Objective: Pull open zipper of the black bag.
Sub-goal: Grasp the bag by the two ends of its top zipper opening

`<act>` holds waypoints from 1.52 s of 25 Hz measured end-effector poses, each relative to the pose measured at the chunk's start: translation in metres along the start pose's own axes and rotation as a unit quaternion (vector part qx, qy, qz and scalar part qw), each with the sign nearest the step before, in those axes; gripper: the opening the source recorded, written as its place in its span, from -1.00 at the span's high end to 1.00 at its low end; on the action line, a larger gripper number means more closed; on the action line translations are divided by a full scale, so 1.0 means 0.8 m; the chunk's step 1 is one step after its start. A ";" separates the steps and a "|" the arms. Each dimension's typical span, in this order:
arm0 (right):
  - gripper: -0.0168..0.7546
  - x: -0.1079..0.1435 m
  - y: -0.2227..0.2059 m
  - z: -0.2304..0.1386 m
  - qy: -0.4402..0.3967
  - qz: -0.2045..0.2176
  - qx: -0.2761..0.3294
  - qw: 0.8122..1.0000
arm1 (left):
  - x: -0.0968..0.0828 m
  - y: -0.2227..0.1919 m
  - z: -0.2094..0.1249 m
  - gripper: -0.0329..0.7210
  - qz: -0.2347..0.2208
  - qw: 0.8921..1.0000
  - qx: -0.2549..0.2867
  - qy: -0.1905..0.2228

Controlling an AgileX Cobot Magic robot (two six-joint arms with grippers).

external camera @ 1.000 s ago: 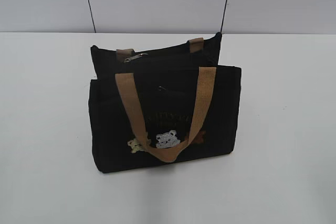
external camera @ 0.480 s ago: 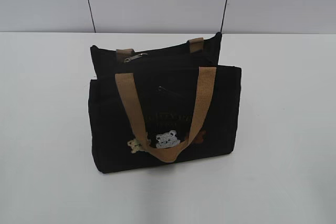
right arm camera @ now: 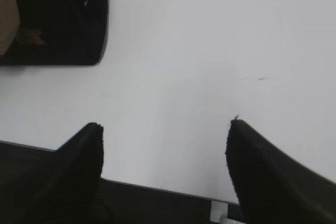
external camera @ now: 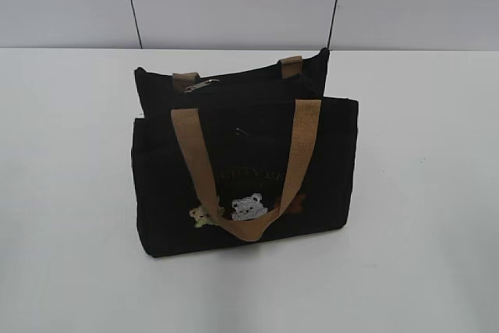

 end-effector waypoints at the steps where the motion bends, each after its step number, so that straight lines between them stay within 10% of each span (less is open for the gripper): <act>1: -0.48 0.000 -0.002 0.007 -0.002 0.002 0.009 1.000 | 0.002 -0.004 0.007 -0.46 0.002 1.000 0.003 -0.014; 12: -0.48 0.003 -0.034 0.079 -0.040 0.042 0.101 0.993 | 0.028 -0.097 0.068 -0.27 0.018 0.993 0.006 -0.120; 20: -0.48 0.006 -0.070 0.128 -0.037 0.088 0.161 0.982 | 0.015 -0.188 0.094 -0.25 -0.107 0.975 0.019 -0.193; 33: -0.48 0.009 -0.125 0.234 -0.032 0.157 0.172 0.972 | -0.005 -0.302 0.144 -0.24 -0.313 0.905 0.008 -0.288; 38: -0.48 0.015 -0.143 0.266 -0.033 0.183 0.165 0.969 | -0.013 -0.334 0.137 -0.15 -0.363 0.861 -0.038 -0.354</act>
Point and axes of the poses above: a point on each arm's last joint axis where the gripper is mounted, y pointing back along that axis away from the gripper, x along the wrist's bending axis when the last joint is at zero, z = x × y, the point moved 1 cm from there along -y, pointing out along that axis toward the gripper, and after that the axes turned 7 degrees about -y, right-handed, at the moved point
